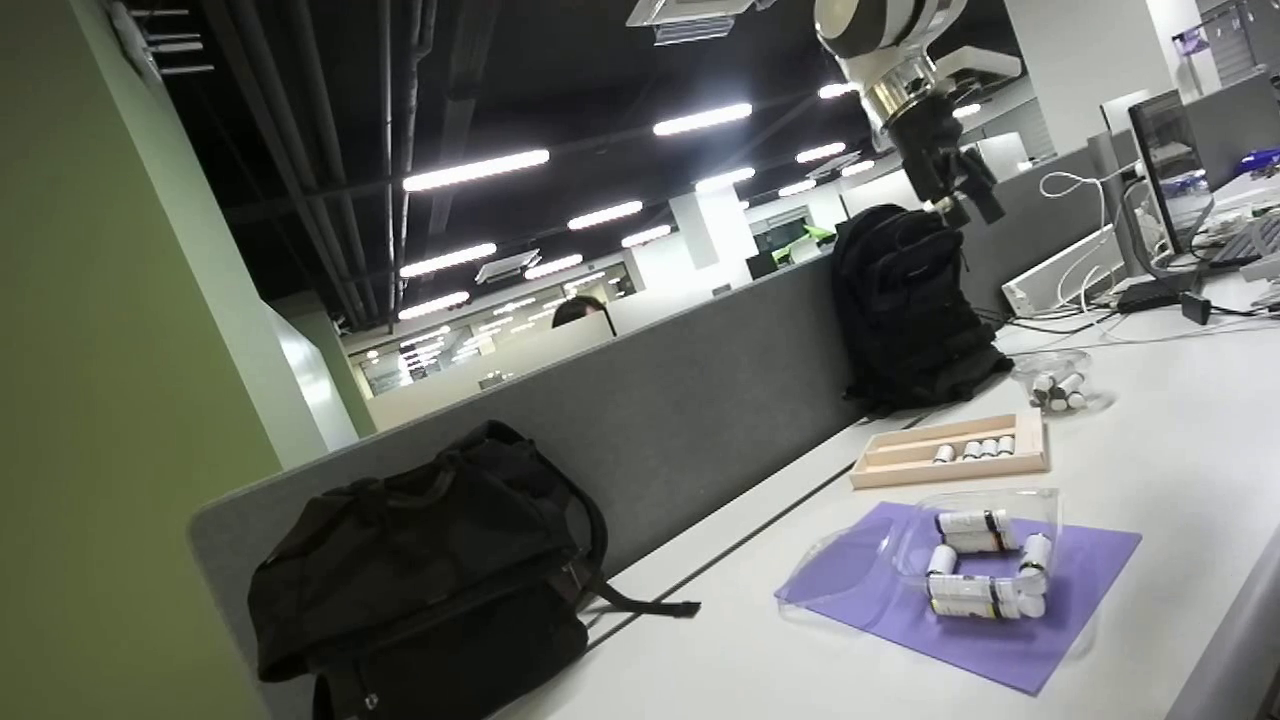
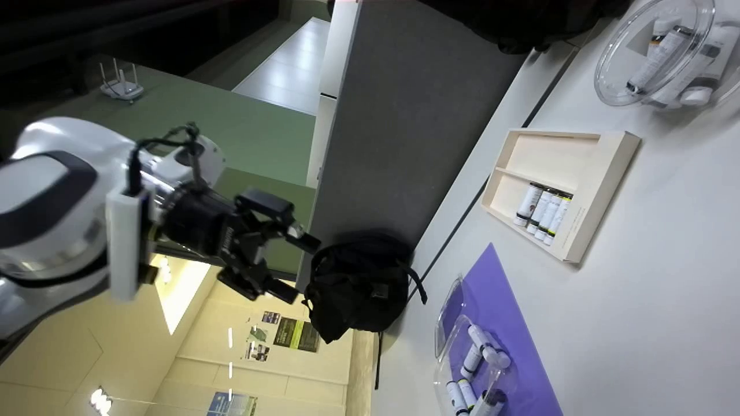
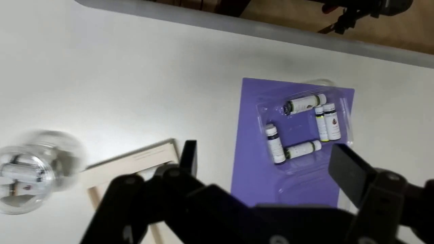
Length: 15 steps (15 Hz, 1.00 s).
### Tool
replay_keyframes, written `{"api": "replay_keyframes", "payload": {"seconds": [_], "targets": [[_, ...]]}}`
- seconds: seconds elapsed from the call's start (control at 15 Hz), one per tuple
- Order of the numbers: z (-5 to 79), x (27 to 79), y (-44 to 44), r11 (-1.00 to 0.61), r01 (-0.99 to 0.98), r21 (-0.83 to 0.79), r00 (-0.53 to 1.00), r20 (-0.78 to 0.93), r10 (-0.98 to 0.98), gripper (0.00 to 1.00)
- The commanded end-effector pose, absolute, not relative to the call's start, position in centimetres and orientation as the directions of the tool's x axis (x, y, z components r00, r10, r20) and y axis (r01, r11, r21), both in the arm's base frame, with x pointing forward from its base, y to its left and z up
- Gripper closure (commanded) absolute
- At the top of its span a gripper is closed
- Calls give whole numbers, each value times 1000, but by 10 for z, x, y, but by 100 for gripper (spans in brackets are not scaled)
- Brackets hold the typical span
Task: Remove one bottle from the clear container on the left and place it on the tray
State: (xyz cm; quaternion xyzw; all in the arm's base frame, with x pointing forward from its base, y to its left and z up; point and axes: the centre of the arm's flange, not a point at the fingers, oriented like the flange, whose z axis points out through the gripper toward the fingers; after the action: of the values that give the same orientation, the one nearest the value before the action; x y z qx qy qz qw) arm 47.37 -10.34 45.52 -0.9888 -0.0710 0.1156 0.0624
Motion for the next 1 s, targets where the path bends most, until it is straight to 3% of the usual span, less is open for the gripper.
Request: {"api": "replay_keyframes", "payload": {"seconds": [0.0, 0.47, 0.93], "targets": [[378, 486, -33, -945, 266, -192, 907, -282, 313, 0], [245, 456, 31, -895, 404, -190, 790, -420, 446, 0], [192, 446, 43, -878, 450, -166, 820, -312, 479, 0]]}}
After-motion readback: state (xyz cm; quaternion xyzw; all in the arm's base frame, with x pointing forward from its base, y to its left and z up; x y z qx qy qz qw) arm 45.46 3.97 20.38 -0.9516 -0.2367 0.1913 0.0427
